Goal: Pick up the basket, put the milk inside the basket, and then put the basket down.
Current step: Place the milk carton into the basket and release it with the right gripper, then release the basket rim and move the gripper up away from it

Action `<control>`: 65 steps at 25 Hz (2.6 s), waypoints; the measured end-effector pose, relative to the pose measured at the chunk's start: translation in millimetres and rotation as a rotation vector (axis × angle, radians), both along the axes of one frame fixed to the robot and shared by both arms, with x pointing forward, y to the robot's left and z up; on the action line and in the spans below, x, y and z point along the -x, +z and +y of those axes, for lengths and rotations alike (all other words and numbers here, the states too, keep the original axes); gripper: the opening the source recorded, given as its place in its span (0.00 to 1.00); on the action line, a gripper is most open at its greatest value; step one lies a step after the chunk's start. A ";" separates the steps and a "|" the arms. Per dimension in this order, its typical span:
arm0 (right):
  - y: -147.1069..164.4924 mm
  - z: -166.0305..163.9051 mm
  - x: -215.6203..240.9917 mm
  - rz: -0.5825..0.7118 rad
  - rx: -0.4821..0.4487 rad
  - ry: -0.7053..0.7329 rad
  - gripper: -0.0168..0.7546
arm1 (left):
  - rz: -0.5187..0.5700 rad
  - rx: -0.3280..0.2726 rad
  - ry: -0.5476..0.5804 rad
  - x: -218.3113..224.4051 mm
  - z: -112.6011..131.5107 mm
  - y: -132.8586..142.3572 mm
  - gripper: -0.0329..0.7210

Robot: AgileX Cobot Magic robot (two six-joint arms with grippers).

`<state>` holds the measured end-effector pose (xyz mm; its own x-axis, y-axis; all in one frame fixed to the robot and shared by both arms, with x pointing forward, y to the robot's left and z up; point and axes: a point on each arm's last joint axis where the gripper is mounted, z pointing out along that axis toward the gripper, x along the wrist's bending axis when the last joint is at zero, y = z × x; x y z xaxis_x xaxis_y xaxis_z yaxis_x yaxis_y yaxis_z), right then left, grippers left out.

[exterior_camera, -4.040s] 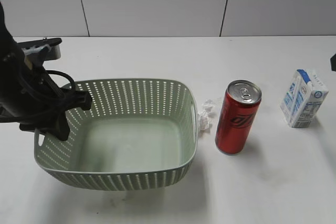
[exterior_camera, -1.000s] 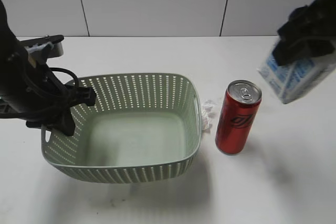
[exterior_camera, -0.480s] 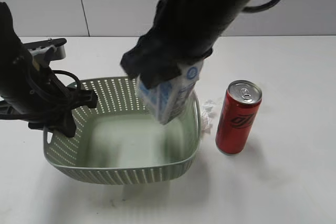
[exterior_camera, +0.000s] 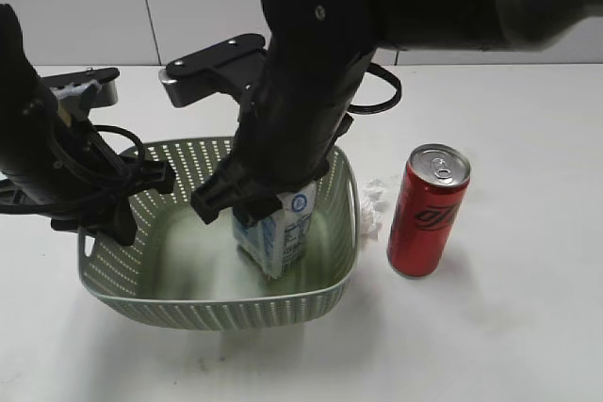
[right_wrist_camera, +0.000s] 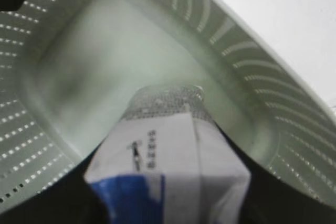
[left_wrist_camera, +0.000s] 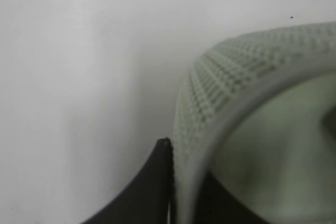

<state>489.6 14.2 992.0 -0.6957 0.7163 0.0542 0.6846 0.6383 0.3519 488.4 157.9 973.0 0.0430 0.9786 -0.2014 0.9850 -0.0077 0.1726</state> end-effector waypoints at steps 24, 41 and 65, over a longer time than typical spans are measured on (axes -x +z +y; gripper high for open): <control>66.3 -7.5 2.0 -0.091 -0.077 0.042 0.75 | 0.044 -0.025 0.022 -0.8 9.1 -3.1 0.05; 90.2 -205.1 -118.8 -0.081 0.018 -0.484 0.75 | 0.073 -0.018 0.030 1.7 8.6 -3.3 0.05; 78.5 -305.6 -34.6 0.076 0.103 -0.710 0.85 | 0.114 -0.027 0.029 5.4 9.3 -3.7 0.05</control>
